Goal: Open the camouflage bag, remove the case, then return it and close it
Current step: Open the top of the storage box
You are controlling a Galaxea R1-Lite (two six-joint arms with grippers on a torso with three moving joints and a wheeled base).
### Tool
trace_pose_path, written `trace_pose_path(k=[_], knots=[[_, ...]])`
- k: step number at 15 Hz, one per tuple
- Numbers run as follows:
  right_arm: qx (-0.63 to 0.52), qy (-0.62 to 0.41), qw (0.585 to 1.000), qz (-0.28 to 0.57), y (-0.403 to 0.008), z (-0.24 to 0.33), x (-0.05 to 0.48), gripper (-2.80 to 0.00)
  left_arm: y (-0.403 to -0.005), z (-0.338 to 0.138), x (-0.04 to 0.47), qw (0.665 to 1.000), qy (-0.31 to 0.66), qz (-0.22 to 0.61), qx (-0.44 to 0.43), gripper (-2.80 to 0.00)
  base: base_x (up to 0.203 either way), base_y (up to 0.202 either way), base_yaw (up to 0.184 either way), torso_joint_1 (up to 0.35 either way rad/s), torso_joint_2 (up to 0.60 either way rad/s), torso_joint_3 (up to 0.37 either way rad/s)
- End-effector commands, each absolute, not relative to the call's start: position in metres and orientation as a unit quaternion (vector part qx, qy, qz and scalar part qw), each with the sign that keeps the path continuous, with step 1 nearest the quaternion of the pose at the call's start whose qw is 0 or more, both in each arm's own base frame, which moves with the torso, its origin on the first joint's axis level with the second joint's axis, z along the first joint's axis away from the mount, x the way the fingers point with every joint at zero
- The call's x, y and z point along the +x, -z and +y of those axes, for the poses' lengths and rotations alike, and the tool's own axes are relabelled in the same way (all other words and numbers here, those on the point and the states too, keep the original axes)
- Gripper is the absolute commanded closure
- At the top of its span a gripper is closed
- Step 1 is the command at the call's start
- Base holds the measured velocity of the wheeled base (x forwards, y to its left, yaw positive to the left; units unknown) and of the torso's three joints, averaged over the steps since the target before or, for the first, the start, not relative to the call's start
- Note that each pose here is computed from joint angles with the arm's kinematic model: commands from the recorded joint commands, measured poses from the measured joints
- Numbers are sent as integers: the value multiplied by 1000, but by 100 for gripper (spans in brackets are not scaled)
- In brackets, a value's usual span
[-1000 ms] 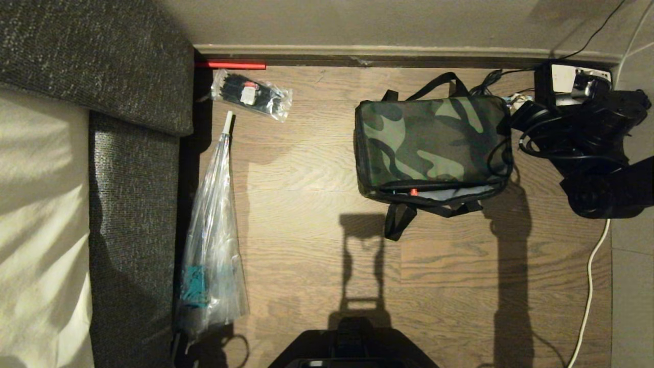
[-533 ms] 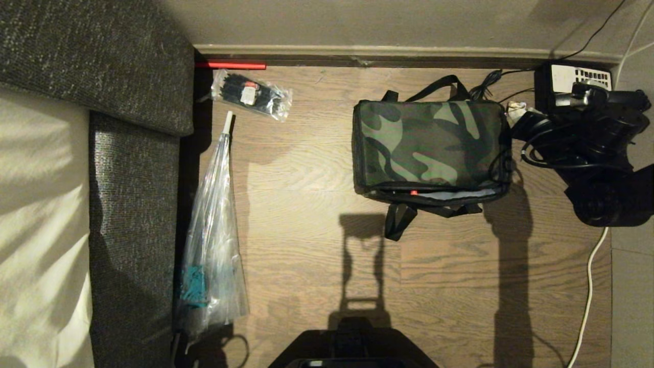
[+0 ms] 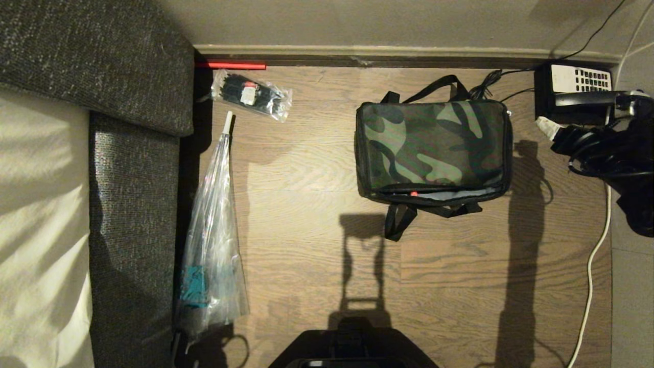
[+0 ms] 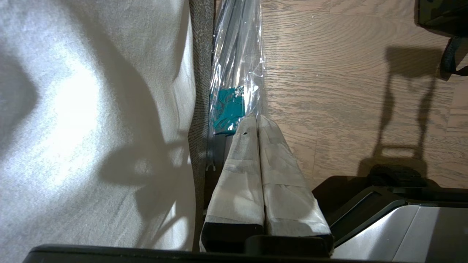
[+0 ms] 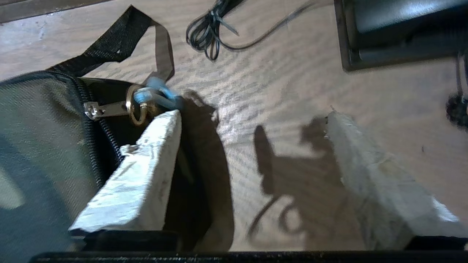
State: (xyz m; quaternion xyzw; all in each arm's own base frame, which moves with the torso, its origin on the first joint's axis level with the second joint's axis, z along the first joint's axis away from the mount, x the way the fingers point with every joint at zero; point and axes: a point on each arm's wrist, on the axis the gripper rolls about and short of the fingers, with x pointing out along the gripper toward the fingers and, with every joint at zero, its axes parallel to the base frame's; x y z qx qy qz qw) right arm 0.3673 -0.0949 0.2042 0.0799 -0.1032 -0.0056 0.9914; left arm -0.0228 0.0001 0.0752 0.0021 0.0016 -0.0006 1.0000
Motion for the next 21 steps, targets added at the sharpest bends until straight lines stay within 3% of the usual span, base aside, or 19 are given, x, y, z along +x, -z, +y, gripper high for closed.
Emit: trace_pose_path(k=[1,8,14,21], knots=[[102,1,988,-117,-227,-96,349,-280,-75,0,-23,1000,0,2,2,0,0,0,0,0,0,0],[250,-146,957,32,-208,-69,320,-280,-75,0,-23,1000,0,2,2,0,0,0,0,0,0,0],[291,-201,932,83,-187,-42,342,-280,-75,0,-23,1000,0,2,2,0,0,0,0,0,0,0],[289,-218,929,77,-183,-32,352,-280,-75,0,-23,1000,0,2,2,0,0,0,0,0,0,0]])
